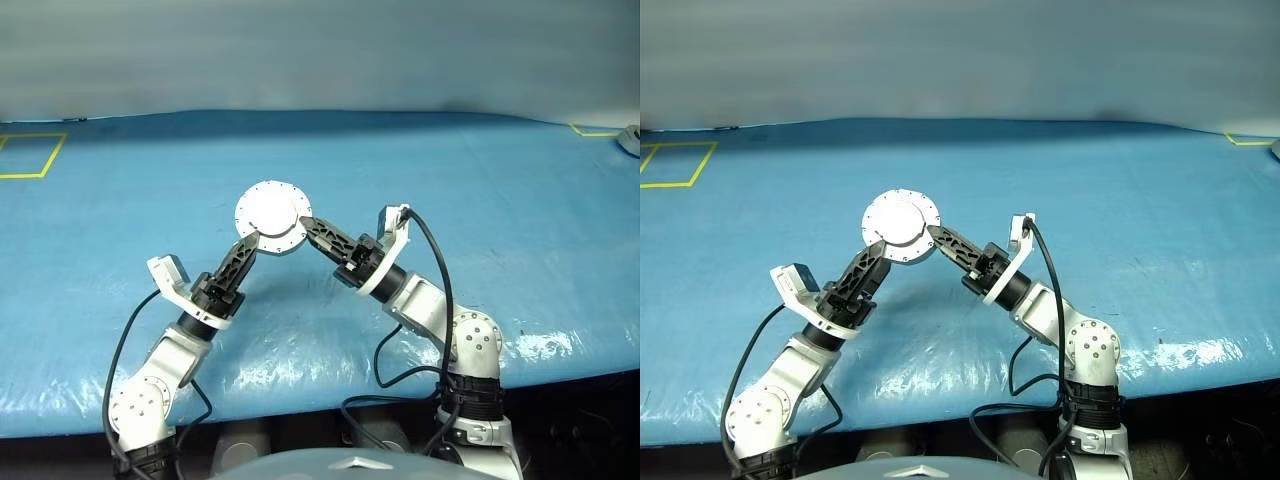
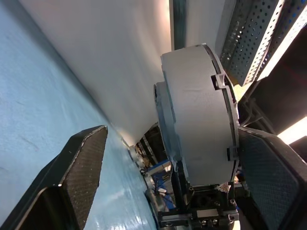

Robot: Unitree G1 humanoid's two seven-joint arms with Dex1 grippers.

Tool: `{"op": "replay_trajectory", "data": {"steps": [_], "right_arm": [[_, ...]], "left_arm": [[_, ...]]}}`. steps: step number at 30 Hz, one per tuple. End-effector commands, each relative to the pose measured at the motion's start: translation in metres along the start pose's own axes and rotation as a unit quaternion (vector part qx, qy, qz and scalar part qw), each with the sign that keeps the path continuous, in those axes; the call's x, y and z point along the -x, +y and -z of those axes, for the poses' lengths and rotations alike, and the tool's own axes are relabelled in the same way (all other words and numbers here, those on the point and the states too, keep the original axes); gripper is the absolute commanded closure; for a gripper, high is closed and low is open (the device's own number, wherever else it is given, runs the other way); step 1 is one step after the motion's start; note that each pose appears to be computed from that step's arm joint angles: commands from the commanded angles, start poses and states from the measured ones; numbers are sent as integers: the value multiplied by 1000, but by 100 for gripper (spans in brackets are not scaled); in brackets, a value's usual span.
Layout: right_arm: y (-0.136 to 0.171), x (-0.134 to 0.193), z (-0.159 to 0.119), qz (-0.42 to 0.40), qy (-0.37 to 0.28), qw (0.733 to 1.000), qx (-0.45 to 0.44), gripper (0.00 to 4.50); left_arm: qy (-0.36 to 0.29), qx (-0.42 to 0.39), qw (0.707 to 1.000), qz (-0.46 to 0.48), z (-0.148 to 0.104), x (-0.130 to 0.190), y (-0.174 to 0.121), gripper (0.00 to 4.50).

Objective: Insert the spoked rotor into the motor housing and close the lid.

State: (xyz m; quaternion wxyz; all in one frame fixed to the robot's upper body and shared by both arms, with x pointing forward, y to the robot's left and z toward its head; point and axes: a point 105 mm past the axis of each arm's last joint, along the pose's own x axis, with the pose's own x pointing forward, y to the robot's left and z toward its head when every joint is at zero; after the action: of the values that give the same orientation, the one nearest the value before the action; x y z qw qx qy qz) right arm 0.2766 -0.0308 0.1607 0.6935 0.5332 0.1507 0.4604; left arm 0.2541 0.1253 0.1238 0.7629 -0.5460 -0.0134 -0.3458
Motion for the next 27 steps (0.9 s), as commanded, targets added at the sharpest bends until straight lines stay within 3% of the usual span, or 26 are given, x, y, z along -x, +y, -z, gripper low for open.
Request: {"op": "replay_trajectory", "data": {"steps": [1, 8, 16, 20, 23, 25, 27], "right_arm": [[21, -6, 6, -48, 19, 999, -4, 327], [16, -3, 7, -28, 24, 999, -5, 327], [8, -1, 4, -9, 10, 1000, -10, 327], [5, 0, 5, -3, 6, 1000, -14, 327], [5, 2, 4, -1, -3, 1000, -17, 327], [4, 2, 5, 0, -9, 1000, -23, 327], [3, 2, 5, 2, -10, 1000, -25, 327]], "left_arm": [[-4, 1, 998, 63, 2, -9, -27, 4], [-2, 24, 996, 85, 10, -18, -33, 4], [-14, 59, 998, 28, 10, -34, 9, 4], [-8, 68, 997, 32, 15, -41, 13, 4], [13, 67, 997, 24, 24, -43, 16, 97], [55, 42, 997, -30, 36, -45, 32, 159], [72, 30, 996, -49, 39, -46, 38, 159]]}}
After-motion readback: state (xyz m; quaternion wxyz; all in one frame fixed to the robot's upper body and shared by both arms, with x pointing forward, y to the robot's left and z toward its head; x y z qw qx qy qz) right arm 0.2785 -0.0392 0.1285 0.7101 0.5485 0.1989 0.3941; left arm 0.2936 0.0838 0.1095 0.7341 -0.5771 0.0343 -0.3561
